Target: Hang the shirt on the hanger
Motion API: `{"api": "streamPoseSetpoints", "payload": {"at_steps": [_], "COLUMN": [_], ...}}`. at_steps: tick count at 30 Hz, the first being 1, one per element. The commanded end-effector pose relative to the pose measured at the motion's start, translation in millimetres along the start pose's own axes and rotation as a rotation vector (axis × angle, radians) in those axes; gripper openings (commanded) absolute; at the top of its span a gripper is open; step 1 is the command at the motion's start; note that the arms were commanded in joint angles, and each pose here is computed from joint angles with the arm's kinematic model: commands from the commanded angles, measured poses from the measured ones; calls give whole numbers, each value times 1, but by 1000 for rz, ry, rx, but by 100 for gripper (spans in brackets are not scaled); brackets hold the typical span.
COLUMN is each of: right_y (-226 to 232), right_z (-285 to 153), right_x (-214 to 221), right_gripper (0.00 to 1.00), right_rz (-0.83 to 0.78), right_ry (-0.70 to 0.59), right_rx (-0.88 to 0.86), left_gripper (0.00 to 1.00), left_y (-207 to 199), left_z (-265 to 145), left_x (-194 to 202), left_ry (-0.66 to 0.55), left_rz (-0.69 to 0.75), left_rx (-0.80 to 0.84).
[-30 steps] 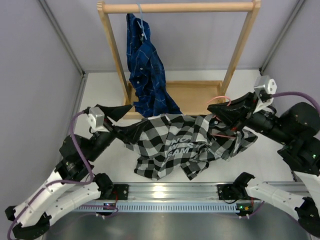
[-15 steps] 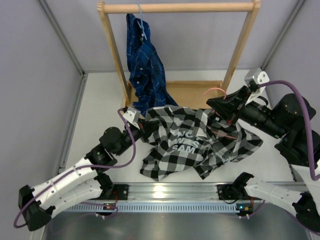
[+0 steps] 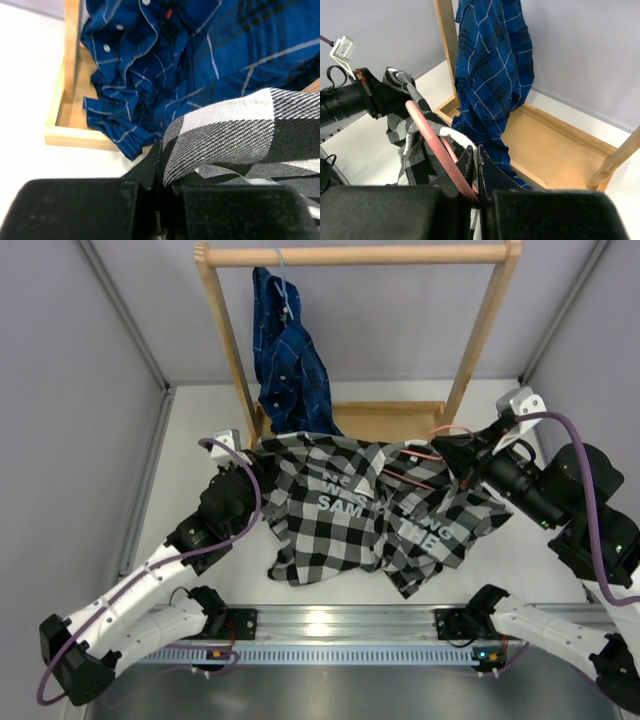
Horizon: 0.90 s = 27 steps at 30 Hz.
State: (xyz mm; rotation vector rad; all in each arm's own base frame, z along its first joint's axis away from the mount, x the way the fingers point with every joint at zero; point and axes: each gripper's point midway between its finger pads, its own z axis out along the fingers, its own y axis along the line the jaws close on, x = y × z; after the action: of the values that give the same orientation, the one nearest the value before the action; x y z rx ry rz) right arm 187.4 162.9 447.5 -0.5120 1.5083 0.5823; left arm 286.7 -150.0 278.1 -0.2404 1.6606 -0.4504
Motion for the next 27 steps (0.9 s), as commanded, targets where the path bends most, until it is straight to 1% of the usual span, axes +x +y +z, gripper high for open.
{"api": "streamPoseSetpoints", "payload": {"at_steps": [1, 2, 3, 4, 5, 6, 7, 8, 9, 10, 11, 12, 13, 14, 15, 16, 17, 18, 19, 20, 21, 22, 23, 24, 25, 26, 27], "right_y": [-3, 2, 3, 5, 5, 6, 6, 7, 8, 9, 10, 13, 17, 19, 21, 23, 25, 26, 30, 31, 33, 35, 35, 37, 38, 38, 40], "right_z": [-2, 1, 4, 10, 11, 11, 17, 18, 15, 21, 22, 17, 20, 21, 20, 19, 18, 17, 16, 17, 14, 12, 10, 8, 6, 5, 1], "right_x": [-29, -30, -31, -35, -39, -49, -49, -53, -64, -64, -67, -73, -72, -72, -70, -68, -66, -59, -55, -47, -43, -41, -38, -35, -34, -29, -28], "right_gripper": [0, 0, 0, 0, 0, 0, 0, 0, 0, 0, 0, 0, 0, 0, 0, 0, 0, 0, 0, 0, 0, 0, 0, 0, 0, 0, 0], "right_rz": [-11, -12, -14, -15, -18, -23, -24, -27, -33, -34, -32, -33, -34, -33, -36, -37, -35, -35, -35, -36, -34, -34, -65, -67, -73, -75, -80], "right_ry": [-86, -84, -79, -77, -82, -99, -88, -93, -112, -94, -91, -90, -78, -71, -57, -52, -47, -36, -28, -8, 3, 10, 13, 21, 20, 29, 27], "right_rx": [19, -5, -11, -19, -22, -22, -24, -28, -33, -37, -39, -60, -81, -92, -101, -117, -126, -137, -160, -167, -176, -189, -199, -214, -222, -225, -236], "left_gripper": [0, 0, 3, 9, 28, 51, 80, 98, 98, 98, 98, 98, 98, 98, 98, 98, 98, 98, 98, 98, 98, 98, 98, 98, 98, 98, 98], "left_y": [-16, -22, -33, -38, -42, -45, -49, -53, -57, -66, -75, -86, -107, -130, -146, -168, -185, -195, -204, -214, -218, -218, -219, -220, -217, -219, -221], "left_z": [2, 3, 2, 0, -1, -5, -9, -17, -25, -34, -51, -62, -78, -94, -104, -104, -118, -117, -109, -119, -118, -126, -126, -129, -129, -134, -136], "left_x": [-14, -13, -12, -18, -22, -25, -38, -53, -63, -73, -99, -112, -117, -138, -143, -119, -144, -139, -107, -120, -111, -84, -82, -77, -60, -57, -58], "left_ry": [12, 24, 42, 37, 32, 39, 19, -8, -22, -37, -93, -118, -118, -146, -139, -36, -65, -40, 108, 87, 76, 184, 146, 151, 223, 213, 213], "left_rz": [-50, -46, -40, -26, -22, -13, 0, 3, 13, 49, 46, 59, 127, 161, 196, 282, 311, 386, 427, 466, 577, 600, 671, 694, 698, 715, 713], "left_rx": [37, 66, 122, 144, 163, 178, 195, 219, 247, 310, 373, 438, 581, 691, 783, 914, 992, 1050, 1128, 1193, 1273, 1387, 1441, 1490, 1532, 1602, 1627]}}
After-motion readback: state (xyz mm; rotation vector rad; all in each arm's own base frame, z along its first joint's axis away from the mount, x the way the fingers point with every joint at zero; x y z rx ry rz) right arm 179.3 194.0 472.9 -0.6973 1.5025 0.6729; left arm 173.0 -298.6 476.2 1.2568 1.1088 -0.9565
